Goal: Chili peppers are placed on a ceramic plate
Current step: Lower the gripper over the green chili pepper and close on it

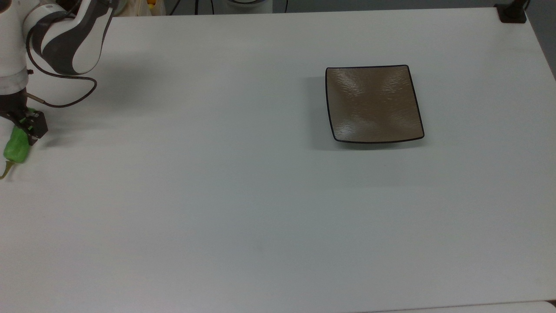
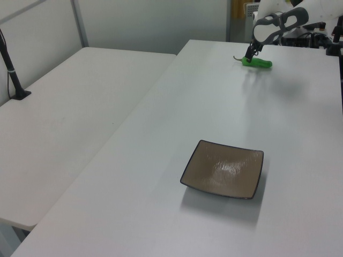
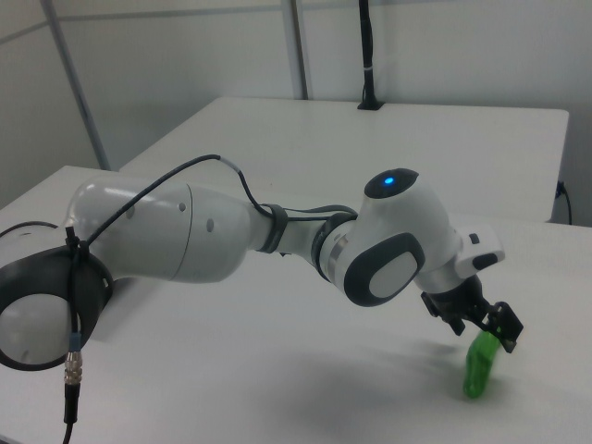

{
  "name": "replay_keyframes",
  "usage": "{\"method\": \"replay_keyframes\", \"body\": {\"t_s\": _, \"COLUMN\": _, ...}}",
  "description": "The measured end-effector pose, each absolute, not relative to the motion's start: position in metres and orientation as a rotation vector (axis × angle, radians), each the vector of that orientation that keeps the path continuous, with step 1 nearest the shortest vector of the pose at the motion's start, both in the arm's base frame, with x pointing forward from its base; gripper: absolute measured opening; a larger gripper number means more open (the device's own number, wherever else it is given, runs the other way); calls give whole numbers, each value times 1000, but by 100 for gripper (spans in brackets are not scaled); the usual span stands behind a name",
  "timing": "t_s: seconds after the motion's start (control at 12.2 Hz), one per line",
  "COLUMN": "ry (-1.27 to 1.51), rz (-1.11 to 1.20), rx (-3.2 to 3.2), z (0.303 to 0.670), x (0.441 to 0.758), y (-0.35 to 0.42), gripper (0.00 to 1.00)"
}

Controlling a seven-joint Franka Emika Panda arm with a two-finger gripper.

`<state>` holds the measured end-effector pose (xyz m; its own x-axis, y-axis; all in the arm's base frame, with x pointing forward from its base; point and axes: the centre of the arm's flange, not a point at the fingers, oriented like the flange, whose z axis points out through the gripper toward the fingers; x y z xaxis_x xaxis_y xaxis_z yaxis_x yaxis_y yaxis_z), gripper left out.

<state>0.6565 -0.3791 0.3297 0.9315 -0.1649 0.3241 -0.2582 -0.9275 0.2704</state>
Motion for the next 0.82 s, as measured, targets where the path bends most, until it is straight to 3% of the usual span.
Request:
{"method": "replay_keyframes", "body": {"t_s": 0.49, "ry": -325, "rz": 408, "rx": 2774, "z": 310, "x": 652, "y": -390, "gripper": 96}}
{"method": "replay_keyframes", "body": {"t_s": 0.58, "ry": -325, "rz": 408, "rx": 2773, "z": 309, "x": 651, "y": -390, "gripper": 89}}
{"method": "replay_keyframes", "body": {"t_s": 0.74, "ry": -324, "rz": 409, "rx": 2775, "z": 308, "x": 652, "y": -389, "gripper": 53}}
{"method": "replay_keyframes", "body": {"t_s": 0.82, "ry": -322, "rz": 410, "rx": 2777, "z": 308, "x": 653, "y": -388, "gripper": 42}}
